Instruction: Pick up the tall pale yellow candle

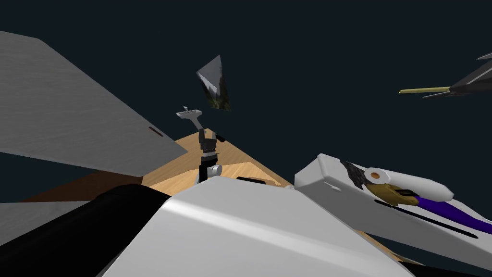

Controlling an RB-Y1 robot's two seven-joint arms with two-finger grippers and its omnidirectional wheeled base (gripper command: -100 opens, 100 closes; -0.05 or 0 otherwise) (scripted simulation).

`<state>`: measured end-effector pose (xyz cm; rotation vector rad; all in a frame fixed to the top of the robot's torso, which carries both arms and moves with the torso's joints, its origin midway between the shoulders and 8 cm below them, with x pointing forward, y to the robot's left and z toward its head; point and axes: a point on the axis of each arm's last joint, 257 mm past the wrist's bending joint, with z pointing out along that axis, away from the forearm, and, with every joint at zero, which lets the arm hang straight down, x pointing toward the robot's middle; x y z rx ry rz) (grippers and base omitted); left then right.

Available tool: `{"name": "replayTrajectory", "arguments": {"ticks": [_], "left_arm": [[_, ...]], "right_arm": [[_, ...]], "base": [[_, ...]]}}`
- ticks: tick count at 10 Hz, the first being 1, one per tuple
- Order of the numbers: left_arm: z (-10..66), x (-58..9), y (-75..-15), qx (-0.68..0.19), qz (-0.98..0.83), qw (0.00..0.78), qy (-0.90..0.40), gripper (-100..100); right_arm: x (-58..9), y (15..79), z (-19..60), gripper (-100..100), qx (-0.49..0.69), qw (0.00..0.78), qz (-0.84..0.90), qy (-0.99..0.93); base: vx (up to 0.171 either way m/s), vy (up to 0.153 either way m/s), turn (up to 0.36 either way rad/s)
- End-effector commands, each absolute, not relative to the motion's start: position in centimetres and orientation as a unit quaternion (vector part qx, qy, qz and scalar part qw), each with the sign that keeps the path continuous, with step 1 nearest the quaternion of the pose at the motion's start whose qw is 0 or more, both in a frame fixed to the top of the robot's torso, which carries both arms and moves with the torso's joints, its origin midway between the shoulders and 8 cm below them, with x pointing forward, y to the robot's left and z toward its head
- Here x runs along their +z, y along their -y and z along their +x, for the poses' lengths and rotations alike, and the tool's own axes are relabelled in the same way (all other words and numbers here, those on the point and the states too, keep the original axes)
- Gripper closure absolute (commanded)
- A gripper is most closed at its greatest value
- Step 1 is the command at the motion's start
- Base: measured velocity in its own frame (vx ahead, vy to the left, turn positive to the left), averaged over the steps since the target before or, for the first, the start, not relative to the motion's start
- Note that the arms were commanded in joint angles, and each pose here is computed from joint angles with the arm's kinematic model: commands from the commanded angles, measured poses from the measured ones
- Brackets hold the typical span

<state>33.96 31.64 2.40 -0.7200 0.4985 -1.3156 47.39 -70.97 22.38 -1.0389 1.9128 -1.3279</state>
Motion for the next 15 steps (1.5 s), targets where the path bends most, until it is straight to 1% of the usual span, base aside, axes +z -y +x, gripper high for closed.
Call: {"name": "replayTrajectory", "arguments": {"ticks": [1,3,5,6,7,11,12,13,15], "left_arm": [[34.0,2.4,-31.6,-0.591,-0.324,0.704,-0.224,0],[34.0,2.4,-31.6,-0.591,-0.324,0.704,-0.224,0],[34.0,2.4,-31.6,-0.591,-0.324,0.704,-0.224,0],[34.0,2.4,-31.6,-0.591,-0.324,0.704,-0.224,0],[34.0,2.4,-31.6,-0.591,-0.324,0.704,-0.224,0],[34.0,2.4,-31.6,-0.591,-0.324,0.704,-0.224,0],[34.0,2.4,-31.6,-0.591,-0.324,0.704,-0.224,0],[34.0,2.4,-31.6,-0.591,-0.324,0.704,-0.224,0],[33.9,2.4,-31.7,-0.591,-0.324,0.704,-0.224,0]], "right_arm": [[22.4,71.5,47.1,-100,-0.502,0.287,-0.382,-0.721],[22.8,73.5,46.3,-100,-0.518,0.269,-0.355,-0.73],[23.1,74.4,45.9,-100,-0.527,0.26,-0.34,-0.734],[22.9,73.9,46.2,-100,-0.522,0.263,-0.349,-0.732],[22.9,74.0,46.2,100,-0.523,0.264,-0.346,-0.733],[22.9,73.9,46.2,100,-0.523,0.263,-0.348,-0.732],[22.9,73.9,46.2,0,-0.523,0.263,-0.348,-0.732],[22.8,73.5,46.3,100,-0.518,0.269,-0.354,-0.731],[22.4,71.5,47.1,100,-0.501,0.289,-0.38,-0.722]], "base": [[-0.095,-0.041,0.148],[-0.146,-0.045,0.294],[-0.147,-0.016,0.224],[-0.064,-0.01,0.065],[-0.011,0.0,-0.011],[-0.001,-0.001,0.001],[0.0,0.0,0.0],[0.068,0.008,-0.208],[0.21,0.029,-0.422]]}}
